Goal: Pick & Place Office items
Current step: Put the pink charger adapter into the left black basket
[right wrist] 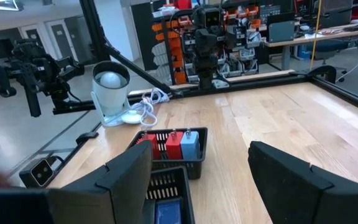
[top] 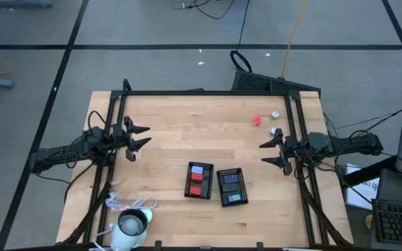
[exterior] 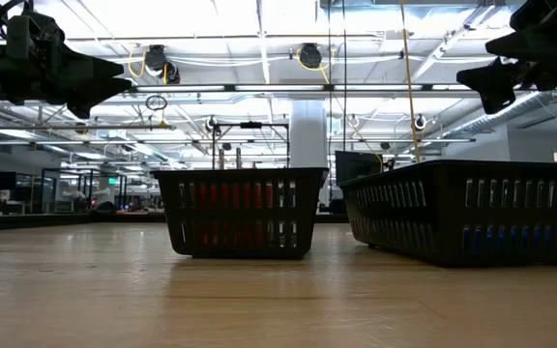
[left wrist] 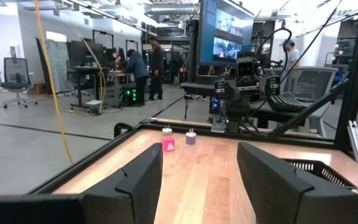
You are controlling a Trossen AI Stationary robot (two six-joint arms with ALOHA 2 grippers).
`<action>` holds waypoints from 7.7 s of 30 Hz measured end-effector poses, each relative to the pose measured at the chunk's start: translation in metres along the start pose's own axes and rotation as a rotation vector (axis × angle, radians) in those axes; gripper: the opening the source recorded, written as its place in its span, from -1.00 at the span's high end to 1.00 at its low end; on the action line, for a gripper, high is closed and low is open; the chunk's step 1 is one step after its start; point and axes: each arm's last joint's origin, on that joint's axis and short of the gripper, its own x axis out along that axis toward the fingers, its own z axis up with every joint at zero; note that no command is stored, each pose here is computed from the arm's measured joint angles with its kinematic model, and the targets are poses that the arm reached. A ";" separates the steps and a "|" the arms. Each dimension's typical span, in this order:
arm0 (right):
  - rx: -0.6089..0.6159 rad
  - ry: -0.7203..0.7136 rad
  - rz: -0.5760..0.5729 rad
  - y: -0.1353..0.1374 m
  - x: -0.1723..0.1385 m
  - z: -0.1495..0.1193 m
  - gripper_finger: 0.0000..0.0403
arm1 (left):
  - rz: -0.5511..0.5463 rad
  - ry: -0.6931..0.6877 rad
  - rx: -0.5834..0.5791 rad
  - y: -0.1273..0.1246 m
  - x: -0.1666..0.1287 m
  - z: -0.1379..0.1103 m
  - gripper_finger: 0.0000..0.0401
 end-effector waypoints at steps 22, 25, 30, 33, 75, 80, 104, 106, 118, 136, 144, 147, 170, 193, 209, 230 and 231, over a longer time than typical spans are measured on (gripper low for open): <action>0.060 -0.149 0.029 0.002 -0.001 0.014 -0.26 | 0.000 0.000 0.000 0.000 0.000 0.000 -0.04; 0.062 -0.186 0.036 0.003 -0.002 0.018 -0.26 | 0.000 0.000 0.000 0.000 0.000 0.000 -0.04; 0.075 -0.221 -0.068 0.000 0.000 0.020 -0.26 | 0.000 0.000 0.000 0.000 0.000 0.000 -0.04; 0.127 -0.237 -0.242 -0.004 0.007 0.020 -0.26 | 0.000 -0.001 0.000 0.000 0.000 0.000 -0.04; 0.289 0.717 -1.026 -0.148 0.061 -0.022 -0.39 | 0.000 0.002 0.000 0.000 0.000 0.000 -0.04; 0.313 0.748 -1.055 -0.156 0.059 -0.030 -0.31 | 0.000 0.002 0.000 0.000 0.000 0.000 -0.04; 0.310 0.645 -0.878 -0.151 0.074 -0.024 0.24 | 0.000 0.002 0.000 0.000 0.000 0.000 -0.04; 0.300 0.602 -0.824 -0.148 0.079 -0.020 0.24 | 0.000 0.002 0.000 0.000 0.000 0.000 -0.04; 0.227 0.411 -0.601 -0.120 0.105 0.001 0.25 | 0.000 0.002 0.000 0.000 0.000 0.000 -0.04; 0.056 0.292 -0.105 -0.071 0.133 0.013 0.26 | 0.000 0.002 0.000 0.000 0.000 0.000 -0.04; -0.006 0.248 0.051 -0.052 0.140 0.016 0.25 | 0.000 0.001 0.000 0.000 0.000 0.000 -0.04; -0.008 0.254 0.084 -0.046 0.141 0.015 0.26 | 0.000 0.000 0.000 0.000 0.000 0.000 -0.04; -0.066 0.259 0.130 -0.013 0.146 0.010 0.26 | -0.028 -0.071 -0.614 -0.001 0.006 0.008 -0.04; -0.031 0.185 0.063 -0.022 0.162 0.002 0.25 | -0.163 0.491 -0.177 -0.063 0.193 -0.002 -0.45; -0.029 0.208 0.062 -0.022 0.161 -0.001 0.24 | -0.213 0.607 -0.059 -0.095 0.275 -0.034 -0.46; -0.032 0.205 0.049 -0.023 0.161 0.000 0.23 | -0.174 0.527 -0.053 -0.088 0.292 -0.032 0.26; -0.031 0.205 0.046 -0.023 0.161 0.000 0.23 | -0.180 0.523 -0.053 -0.088 0.292 -0.032 0.26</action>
